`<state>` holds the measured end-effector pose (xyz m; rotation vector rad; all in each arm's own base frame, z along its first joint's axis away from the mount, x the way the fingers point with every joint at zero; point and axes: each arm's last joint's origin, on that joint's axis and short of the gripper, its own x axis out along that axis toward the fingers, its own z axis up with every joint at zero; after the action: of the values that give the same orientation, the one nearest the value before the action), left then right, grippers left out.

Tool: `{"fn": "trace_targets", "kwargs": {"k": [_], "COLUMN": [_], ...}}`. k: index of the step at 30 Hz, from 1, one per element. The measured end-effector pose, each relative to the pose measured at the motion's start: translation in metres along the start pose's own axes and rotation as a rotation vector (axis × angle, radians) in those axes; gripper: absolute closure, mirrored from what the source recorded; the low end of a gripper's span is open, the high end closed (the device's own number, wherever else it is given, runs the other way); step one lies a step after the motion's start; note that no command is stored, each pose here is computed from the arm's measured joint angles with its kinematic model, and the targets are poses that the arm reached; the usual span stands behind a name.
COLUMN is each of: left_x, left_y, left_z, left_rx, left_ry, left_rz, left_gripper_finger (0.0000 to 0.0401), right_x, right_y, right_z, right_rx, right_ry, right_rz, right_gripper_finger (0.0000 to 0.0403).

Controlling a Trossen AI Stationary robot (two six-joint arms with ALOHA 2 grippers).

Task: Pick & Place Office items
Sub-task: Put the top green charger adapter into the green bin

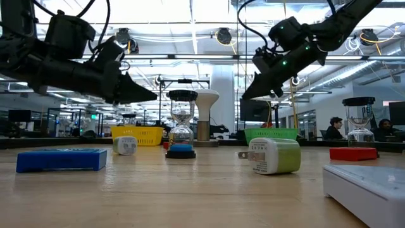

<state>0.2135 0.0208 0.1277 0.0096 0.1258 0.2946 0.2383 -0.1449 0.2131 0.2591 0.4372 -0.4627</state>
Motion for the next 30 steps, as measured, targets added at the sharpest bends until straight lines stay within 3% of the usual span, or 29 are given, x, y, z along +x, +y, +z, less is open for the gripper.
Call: {"fn": "trace_targets", "kwargs": {"k": [5, 10, 17, 22, 26, 30], "left_x": [0.004, -0.001, -0.027, -0.041, -0.045, -0.037], "left_y": [-0.001, -0.002, 0.003, 0.005, 0.004, -0.004], "left_z": [0.004, 0.012, 0.024, 0.032, 0.043, 0.051], "left_rx": [-0.032, -0.029, -0.035, -0.1, -0.072, -0.03], "left_ry": [-0.008, 0.003, 0.169, 0.406, 0.6, 0.631], "left_rz": [-0.01, -0.093, -0.132, -0.164, -0.153, -0.251], "left_gripper_finger": [0.0364, 0.0366, 0.0395, 0.0359, 0.0308, 0.0243], "right_x": [-0.001, -0.001, -0.001, -0.001, -0.001, -0.001], "right_y": [0.005, 0.005, 0.005, 0.005, 0.005, 0.005], "right_z": [0.001, 0.001, 0.001, 0.001, 0.003, 0.002], "right_rx": [-0.035, -0.05, -0.073, -0.099, -0.103, -0.103], "right_ry": [-0.006, -0.004, -0.003, -0.011, -0.023, -0.02], "right_rz": [0.014, 0.014, 0.014, 0.015, 0.016, 0.015], "right_gripper_finger": [0.0403, 0.0403, 0.0403, 0.0403, 0.0403, 0.0403]}}
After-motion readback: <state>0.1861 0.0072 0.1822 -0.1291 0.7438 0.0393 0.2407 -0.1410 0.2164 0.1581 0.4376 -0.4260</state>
